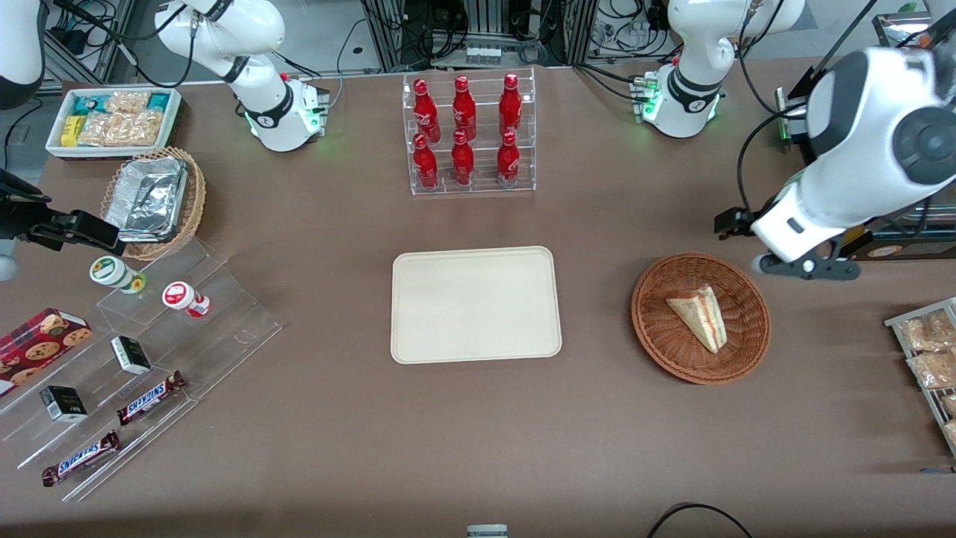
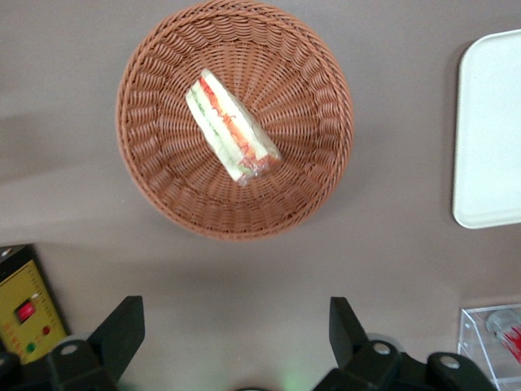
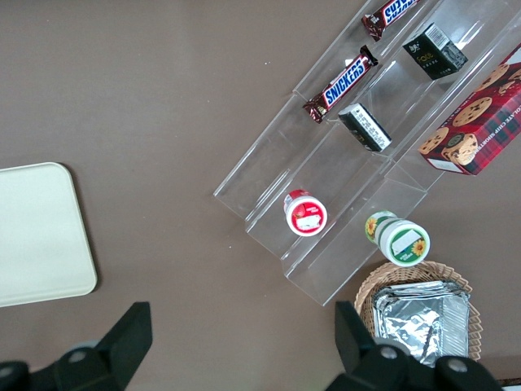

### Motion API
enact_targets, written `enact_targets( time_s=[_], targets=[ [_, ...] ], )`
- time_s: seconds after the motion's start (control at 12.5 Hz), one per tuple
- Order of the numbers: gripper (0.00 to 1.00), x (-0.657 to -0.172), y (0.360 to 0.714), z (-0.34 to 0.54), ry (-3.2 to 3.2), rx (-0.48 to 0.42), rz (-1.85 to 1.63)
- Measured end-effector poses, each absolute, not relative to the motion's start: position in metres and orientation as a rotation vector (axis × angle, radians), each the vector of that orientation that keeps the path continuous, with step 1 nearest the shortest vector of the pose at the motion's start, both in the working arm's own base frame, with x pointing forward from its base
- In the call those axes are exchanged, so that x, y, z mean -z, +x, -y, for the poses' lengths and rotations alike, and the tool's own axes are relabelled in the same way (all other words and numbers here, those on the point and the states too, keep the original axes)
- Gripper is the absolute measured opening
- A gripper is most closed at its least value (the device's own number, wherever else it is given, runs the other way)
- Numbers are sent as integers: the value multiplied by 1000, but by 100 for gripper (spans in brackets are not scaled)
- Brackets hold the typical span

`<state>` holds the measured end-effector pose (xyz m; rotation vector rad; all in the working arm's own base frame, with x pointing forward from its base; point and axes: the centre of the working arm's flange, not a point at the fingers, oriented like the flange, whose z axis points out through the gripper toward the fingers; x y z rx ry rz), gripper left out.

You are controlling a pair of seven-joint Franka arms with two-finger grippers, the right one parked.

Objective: Place sandwich from basket to tray
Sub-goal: 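Move the left gripper over the wrapped sandwich in the wicker basket, then lower the open left gripper around the sandwich and close it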

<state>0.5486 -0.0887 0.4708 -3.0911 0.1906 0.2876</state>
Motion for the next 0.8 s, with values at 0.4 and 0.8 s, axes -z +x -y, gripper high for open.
enact_targets(
  time_s=[0.4, 0.8],
  targets=[
    [100, -398, 543, 87, -3110, -171, -194],
    [100, -350, 539, 62, -3126, -112, -105]
  ],
)
